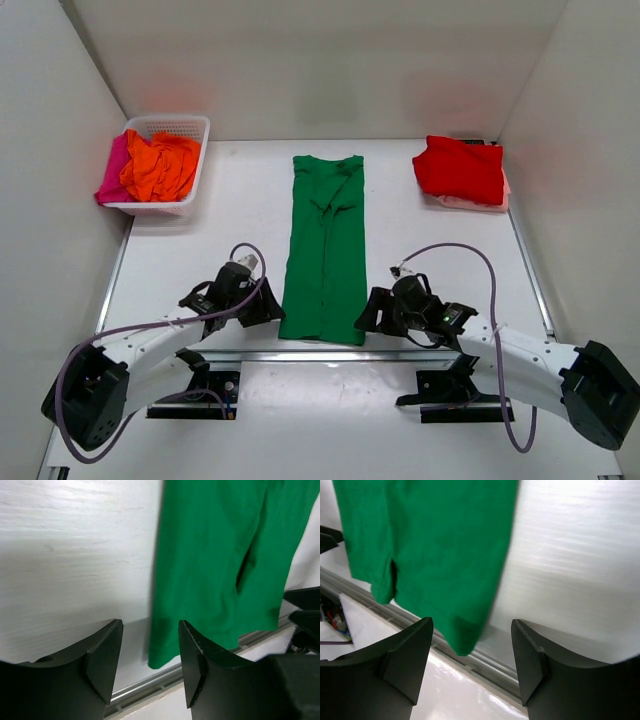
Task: Fold and stack the t-shirts
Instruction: Grab the bottom of the folded rectangular tshirt with both arms
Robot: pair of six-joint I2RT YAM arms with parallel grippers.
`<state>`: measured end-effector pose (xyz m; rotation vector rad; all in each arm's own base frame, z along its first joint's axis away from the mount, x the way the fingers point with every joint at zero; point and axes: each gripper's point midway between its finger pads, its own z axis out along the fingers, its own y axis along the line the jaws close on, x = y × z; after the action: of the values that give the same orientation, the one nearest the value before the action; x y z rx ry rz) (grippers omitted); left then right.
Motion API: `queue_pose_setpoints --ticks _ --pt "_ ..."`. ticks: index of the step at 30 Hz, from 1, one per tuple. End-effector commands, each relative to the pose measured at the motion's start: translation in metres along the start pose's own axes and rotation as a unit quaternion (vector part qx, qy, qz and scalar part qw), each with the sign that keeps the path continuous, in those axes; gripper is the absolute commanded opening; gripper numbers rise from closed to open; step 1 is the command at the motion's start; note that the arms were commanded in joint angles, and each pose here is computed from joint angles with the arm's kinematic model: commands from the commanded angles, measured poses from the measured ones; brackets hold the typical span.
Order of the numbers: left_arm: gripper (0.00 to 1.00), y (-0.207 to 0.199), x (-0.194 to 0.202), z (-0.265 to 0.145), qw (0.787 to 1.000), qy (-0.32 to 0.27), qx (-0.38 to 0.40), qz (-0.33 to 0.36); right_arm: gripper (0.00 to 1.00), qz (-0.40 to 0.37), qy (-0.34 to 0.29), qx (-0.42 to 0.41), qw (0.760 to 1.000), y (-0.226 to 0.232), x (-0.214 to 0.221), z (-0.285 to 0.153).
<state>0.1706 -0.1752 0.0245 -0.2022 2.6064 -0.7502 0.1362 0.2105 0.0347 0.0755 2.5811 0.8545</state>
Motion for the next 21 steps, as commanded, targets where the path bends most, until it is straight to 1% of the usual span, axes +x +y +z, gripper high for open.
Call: queue_pose_setpoints --ticks 1,2,7,9,11,12,13,14,15,16,17,18,19,21 --pt "0.60 -0.005 0.005 0.006 1.000 -0.007 0.007 -0.015 0.62 0.027 0.012 0.036 0.999 -0.010 0.015 0.008" --pt "0.60 -0.005 0.009 0.006 1.000 -0.003 0.008 -0.023 0.61 0.021 0.018 0.036 0.999 -0.008 0.019 0.009" --pt "0.60 -0.009 0.036 0.006 0.999 0.039 0.003 -0.010 0.61 0.009 0.054 0.035 0.998 0.004 0.038 0.014" --pt "0.60 -0.011 0.043 0.004 0.999 0.048 0.011 -0.009 0.59 0.009 0.073 0.042 0.996 0.001 0.048 0.013" --pt "0.56 -0.009 0.047 0.004 0.999 0.048 0.013 -0.013 0.57 0.008 0.085 0.048 0.995 -0.005 0.058 0.011" --pt "0.54 -0.010 0.046 0.002 0.999 0.043 0.019 -0.017 0.54 0.009 0.088 0.048 0.995 -0.008 0.062 0.010" --pt "0.43 -0.008 0.047 0.003 0.999 0.044 0.020 -0.018 0.41 0.013 0.088 0.038 0.995 -0.007 0.063 0.010" --pt "0.26 -0.007 0.046 0.003 0.999 0.040 0.019 -0.018 0.23 0.017 0.091 0.038 0.995 -0.012 0.066 0.010" --pt "0.14 -0.007 0.048 0.004 0.999 0.045 0.020 -0.017 0.12 0.020 0.093 0.029 0.995 -0.013 0.067 0.010" --pt "0.00 -0.006 0.049 0.004 0.998 0.051 0.016 -0.014 0.07 0.015 0.096 0.021 0.995 -0.010 0.066 0.009" --pt "0.00 -0.010 0.052 0.003 0.998 0.059 0.019 -0.009 0.00 0.006 0.098 0.029 0.995 -0.012 0.065 0.008" --pt "0.00 -0.008 0.061 0.002 0.997 0.078 0.011 -0.002 0.00 0.001 0.100 0.026 0.995 -0.008 0.064 0.005" --pt "0.00 -0.011 0.062 0.000 0.997 0.081 0.014 0.003 0.00 -0.012 0.110 0.038 0.993 -0.010 0.067 0.002" --pt "0.00 -0.013 0.080 -0.006 0.994 0.106 0.012 0.015 0.00 -0.024 0.132 0.036 0.990 -0.004 0.074 -0.004"
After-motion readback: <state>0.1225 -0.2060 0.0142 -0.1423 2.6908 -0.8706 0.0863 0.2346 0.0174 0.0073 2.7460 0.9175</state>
